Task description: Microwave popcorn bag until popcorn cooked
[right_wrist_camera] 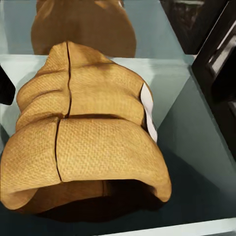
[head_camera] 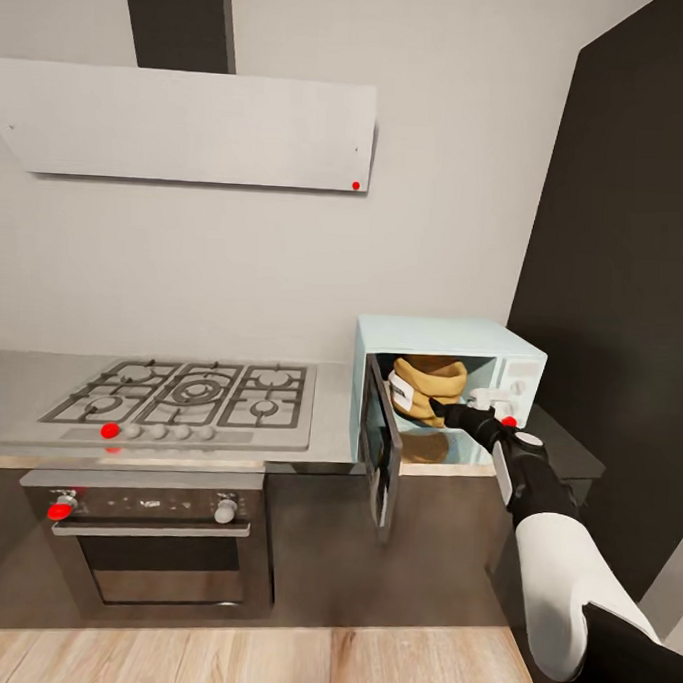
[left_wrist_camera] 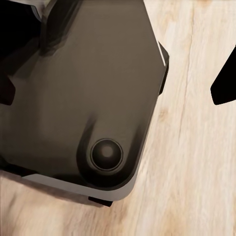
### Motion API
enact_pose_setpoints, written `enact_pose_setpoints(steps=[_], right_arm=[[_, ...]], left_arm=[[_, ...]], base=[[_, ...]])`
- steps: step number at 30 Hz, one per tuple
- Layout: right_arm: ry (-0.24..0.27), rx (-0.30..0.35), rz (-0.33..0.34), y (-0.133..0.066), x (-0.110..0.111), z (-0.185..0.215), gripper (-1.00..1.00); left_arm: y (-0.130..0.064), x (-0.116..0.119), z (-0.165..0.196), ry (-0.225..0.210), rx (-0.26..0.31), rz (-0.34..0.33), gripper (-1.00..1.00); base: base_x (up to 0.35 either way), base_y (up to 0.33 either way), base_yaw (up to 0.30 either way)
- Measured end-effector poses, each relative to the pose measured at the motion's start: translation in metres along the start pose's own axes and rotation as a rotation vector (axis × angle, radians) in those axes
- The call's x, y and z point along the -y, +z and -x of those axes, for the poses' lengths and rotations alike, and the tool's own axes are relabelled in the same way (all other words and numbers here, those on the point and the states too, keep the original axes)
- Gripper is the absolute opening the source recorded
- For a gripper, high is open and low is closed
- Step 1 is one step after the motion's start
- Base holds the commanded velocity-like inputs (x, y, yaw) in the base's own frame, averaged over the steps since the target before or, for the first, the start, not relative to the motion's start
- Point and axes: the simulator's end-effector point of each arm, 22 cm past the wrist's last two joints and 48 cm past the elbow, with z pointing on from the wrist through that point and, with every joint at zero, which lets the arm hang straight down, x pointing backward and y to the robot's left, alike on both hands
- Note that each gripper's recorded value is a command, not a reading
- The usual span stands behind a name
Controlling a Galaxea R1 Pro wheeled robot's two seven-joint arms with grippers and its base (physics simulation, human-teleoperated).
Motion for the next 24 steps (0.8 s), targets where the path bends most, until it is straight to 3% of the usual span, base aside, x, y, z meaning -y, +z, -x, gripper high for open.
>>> enact_pose_setpoints(steps=[24], right_arm=[[0.014,-0.040,0.012,0.003,-0.004,-0.022,1.00]], left_arm=[[0.000,-0.001,0.000,0.002,-0.001,0.002,1.00]], base=[[0.200,0.000,0.000]])
